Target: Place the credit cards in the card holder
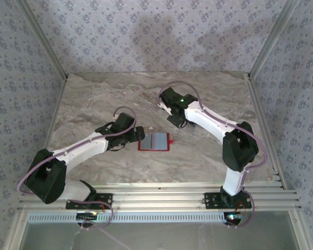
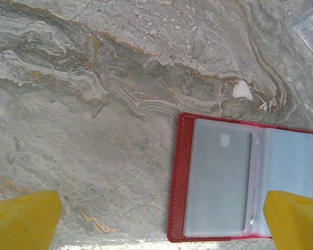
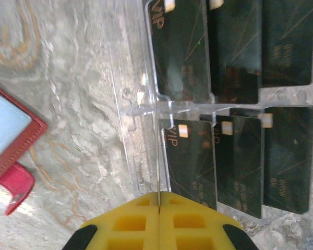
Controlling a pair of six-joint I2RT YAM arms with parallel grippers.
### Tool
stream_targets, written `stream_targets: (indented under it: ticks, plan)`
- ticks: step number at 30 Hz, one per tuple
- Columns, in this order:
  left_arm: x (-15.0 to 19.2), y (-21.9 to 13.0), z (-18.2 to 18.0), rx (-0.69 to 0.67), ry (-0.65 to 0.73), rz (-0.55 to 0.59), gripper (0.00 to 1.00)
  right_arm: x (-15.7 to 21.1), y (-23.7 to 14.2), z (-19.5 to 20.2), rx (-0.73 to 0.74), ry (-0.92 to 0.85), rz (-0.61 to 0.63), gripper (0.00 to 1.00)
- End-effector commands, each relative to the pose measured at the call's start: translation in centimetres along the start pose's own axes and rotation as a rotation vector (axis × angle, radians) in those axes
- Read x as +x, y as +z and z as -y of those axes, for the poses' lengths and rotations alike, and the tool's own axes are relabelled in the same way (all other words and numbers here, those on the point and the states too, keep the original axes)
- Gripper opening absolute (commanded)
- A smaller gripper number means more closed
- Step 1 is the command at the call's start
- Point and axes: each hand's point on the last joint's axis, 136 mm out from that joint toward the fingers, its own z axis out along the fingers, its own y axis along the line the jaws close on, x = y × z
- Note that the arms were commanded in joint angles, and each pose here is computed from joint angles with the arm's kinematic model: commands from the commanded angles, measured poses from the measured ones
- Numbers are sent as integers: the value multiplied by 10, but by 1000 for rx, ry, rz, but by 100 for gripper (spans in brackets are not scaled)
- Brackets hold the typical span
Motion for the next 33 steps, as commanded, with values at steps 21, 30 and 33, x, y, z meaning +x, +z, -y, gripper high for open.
stream_targets:
  ticks: [21, 30, 33]
  plan:
    - [-5, 24, -2, -85, 231, -43, 100, -20, -21, -97, -813, 976, 290, 0]
    - [7, 48, 1, -105, 262, -86, 100, -23, -4, -114, -891, 1008, 274, 0]
    - [12, 52, 1, -129, 281, -96, 100, -23, 2, -117, -906, 1012, 264, 0]
